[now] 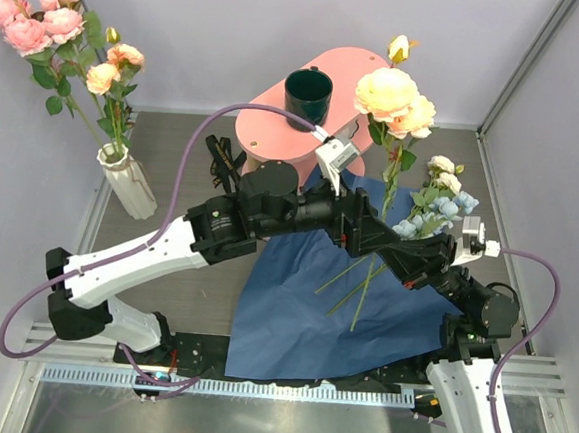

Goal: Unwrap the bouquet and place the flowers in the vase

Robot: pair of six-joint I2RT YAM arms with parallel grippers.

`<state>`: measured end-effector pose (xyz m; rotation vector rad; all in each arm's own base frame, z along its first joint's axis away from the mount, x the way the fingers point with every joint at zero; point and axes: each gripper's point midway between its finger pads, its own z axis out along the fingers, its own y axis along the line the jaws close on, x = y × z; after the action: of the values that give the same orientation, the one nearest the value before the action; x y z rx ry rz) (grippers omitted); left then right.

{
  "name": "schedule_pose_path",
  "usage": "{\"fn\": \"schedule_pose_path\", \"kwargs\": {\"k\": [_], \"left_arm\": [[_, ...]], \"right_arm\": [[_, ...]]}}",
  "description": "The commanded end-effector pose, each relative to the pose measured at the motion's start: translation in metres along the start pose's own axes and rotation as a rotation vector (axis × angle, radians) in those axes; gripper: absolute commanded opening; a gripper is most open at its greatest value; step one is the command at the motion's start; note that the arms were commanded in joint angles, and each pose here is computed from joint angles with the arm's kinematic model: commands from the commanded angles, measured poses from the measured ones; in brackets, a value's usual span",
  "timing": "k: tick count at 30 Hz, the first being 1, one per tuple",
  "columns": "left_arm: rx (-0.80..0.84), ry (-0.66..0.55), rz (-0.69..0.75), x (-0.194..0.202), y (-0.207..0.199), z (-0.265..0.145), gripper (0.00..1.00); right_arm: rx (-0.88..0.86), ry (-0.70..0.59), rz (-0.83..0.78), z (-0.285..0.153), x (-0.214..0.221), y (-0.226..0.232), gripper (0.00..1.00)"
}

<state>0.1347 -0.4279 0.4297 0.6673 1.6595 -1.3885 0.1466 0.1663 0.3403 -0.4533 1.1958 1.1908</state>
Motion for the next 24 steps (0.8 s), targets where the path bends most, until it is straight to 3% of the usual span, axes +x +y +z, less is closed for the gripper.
{"fn": "schedule_pose_path", "kwargs": {"k": [1,5,11,14,18,21,24], "left_arm": [[-0.03,0.01,-0.05,-0.002,0.006,0.009,0.82],[-0.024,0.017,-0.053,-0.001,0.006,0.014,0.74],[-0.015,0.023,-0.033,0.0,0.006,0.018,0.53],[-0.011,0.032,-0.014,-0.001,0.006,0.019,0.35],[-0.021,0.037,0.003,-0.001,0.007,0.018,0.2],[-0.041,0.033,0.017,-0.003,0.01,0.015,0.01],[-0.064,0.029,0.039,-0.006,0.013,0.008,0.0]], "right_arm": [[-0.052,-0.04,-0.059,-0.001,-0.011,0.016,0.01],[-0.047,-0.042,-0.059,0.0,-0.014,0.016,0.01],[-0.05,-0.032,-0.053,0.002,-0.014,0.015,0.01],[-0.056,-0.032,-0.056,0.002,-0.015,0.016,0.01],[-0.066,-0.03,-0.048,0.002,-0.014,0.018,0.01],[-0.079,-0.026,-0.044,0.002,-0.014,0.02,0.01],[-0.069,-0.034,-0.038,0.002,-0.016,0.02,0.16]]}}
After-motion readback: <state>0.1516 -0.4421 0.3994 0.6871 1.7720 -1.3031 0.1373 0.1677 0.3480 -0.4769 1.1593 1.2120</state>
